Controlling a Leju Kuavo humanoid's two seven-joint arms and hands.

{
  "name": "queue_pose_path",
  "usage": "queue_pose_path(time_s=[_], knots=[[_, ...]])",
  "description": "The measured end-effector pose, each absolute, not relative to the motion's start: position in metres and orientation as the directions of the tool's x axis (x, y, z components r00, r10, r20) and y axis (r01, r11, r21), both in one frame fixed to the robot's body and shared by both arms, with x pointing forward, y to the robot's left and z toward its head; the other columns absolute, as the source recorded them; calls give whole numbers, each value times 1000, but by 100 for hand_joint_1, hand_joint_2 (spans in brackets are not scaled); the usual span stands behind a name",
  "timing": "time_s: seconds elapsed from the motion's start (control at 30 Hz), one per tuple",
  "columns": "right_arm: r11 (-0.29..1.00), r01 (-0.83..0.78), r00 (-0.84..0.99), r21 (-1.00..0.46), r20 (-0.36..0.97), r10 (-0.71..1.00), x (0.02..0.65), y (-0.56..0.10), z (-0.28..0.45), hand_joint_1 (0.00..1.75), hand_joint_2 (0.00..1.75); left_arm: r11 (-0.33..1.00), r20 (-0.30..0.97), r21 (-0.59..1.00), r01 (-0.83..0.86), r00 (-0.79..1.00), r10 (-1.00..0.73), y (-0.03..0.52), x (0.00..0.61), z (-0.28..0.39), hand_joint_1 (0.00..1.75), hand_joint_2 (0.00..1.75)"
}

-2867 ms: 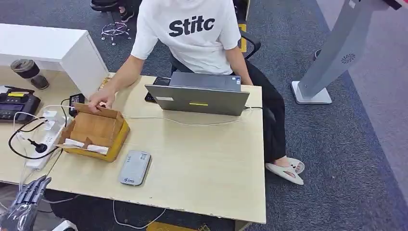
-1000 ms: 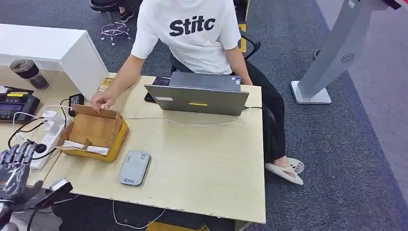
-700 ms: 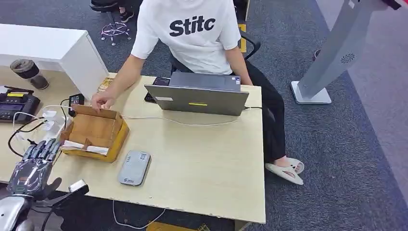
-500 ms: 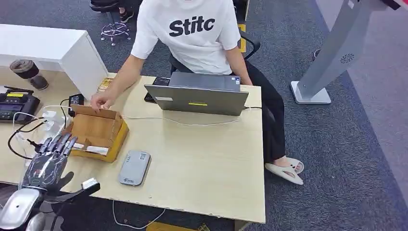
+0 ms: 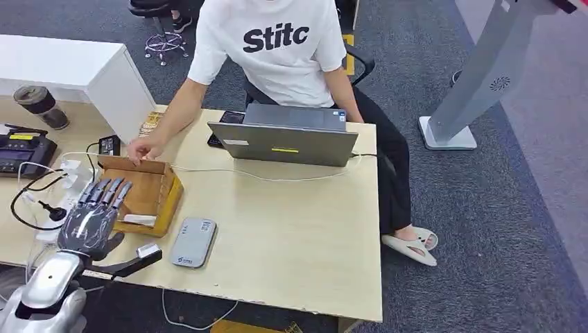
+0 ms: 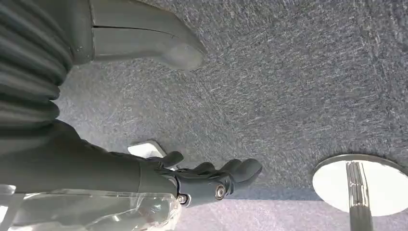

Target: Pass the card to the sensor for recognition and then transmit it.

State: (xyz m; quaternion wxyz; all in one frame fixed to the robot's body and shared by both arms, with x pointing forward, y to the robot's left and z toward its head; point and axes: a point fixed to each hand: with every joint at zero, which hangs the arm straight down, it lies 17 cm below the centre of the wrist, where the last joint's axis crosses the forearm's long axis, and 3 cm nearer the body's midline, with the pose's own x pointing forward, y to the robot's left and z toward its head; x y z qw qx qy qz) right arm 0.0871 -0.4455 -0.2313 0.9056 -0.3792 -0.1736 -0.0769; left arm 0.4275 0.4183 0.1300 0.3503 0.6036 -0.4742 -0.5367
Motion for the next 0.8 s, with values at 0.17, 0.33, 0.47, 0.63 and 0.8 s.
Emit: queue_pose_path(time_s=[0.17, 0.33, 0.47, 0.63, 0.8], knots=[[704, 266, 928, -658, 372, -2, 88, -445, -232, 0, 175, -278, -284, 943, -180, -6, -959, 426, 438, 129, 0, 175], [706, 265, 930, -657, 366, -8, 86, -445, -233, 0, 175, -235, -234, 966, -105, 20, -972, 438, 443, 114, 0, 175], [706, 265, 931, -657, 366, -8, 86, -445, -233, 0, 175, -232, -230, 968, -98, 28, -973, 442, 447, 114, 0, 175], [706, 265, 931, -656, 365, -11, 86, -445, -233, 0, 175, -232, -229, 969, -80, 37, -973, 445, 448, 109, 3, 175], [708, 263, 932, -656, 362, -11, 85, -445, -233, 0, 175, -216, -213, 975, -54, 44, -976, 448, 447, 102, 101, 175]])
